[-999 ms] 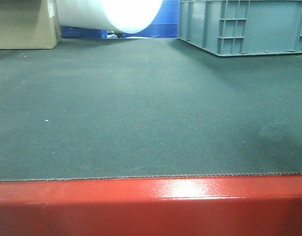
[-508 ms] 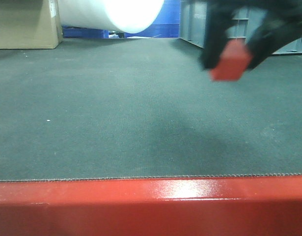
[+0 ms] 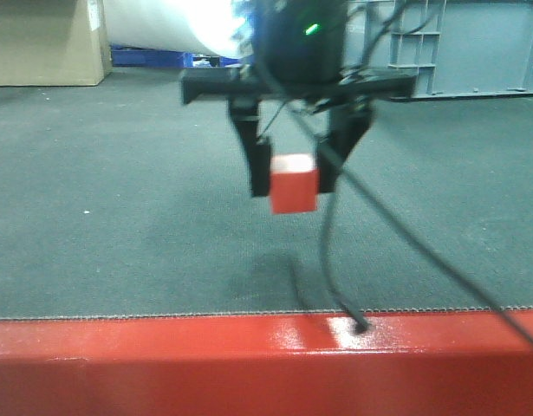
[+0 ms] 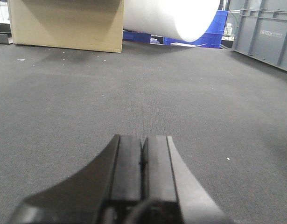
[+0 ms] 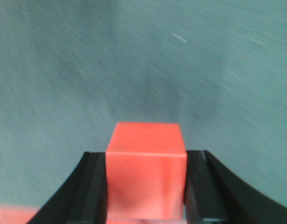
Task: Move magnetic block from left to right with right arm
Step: 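Lower the red cube in the right gripper onto the carpet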
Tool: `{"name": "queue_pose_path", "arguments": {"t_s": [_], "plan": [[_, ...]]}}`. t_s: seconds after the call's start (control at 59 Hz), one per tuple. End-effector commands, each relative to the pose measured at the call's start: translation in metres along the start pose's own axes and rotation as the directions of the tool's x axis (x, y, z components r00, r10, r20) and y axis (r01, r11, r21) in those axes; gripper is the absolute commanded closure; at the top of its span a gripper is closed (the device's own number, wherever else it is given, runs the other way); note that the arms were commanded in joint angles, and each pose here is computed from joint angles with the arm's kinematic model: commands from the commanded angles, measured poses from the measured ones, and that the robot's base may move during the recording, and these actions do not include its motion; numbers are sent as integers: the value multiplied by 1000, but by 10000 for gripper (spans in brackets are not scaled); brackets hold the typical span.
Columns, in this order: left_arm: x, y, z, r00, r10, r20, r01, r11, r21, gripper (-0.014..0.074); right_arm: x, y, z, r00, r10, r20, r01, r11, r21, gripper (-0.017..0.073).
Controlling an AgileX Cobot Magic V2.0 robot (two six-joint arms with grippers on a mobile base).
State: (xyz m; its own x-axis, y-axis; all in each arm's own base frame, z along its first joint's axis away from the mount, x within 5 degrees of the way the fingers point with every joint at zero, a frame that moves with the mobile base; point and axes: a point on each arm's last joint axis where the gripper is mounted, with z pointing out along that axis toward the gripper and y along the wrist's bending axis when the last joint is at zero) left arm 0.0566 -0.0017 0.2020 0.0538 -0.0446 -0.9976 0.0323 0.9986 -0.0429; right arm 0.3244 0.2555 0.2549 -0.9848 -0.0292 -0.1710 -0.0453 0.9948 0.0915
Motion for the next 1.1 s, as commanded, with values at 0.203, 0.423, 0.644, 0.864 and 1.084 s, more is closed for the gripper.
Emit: {"name": "queue_pose_path", "arguments": {"t_s": [0.203,0.423,0.644,0.864,1.084], "plan": [[-5,0,-1,996,-5,85,4,1000,7,710,-6,13,-5,1000,14,8,-13,998,-63,344],[-5,0,-1,996,-5,85,4,1000,7,710,-5,18,-3,1000,13,12,-12,996,-87,344],[-5,0,-1,996,-5,85,4,1000,7,710,-5,20,-3,1000,22,3,-22,994,-108,344],[-5,0,-1,996,-5,85,4,1000,7,709,-4,19,-3,999,31,-8,-32,994,-100,342],[-5,0,-1,996,-5,85,4,1000,7,710,-5,18,-3,999,47,8,-46,995,-92,11]]}}
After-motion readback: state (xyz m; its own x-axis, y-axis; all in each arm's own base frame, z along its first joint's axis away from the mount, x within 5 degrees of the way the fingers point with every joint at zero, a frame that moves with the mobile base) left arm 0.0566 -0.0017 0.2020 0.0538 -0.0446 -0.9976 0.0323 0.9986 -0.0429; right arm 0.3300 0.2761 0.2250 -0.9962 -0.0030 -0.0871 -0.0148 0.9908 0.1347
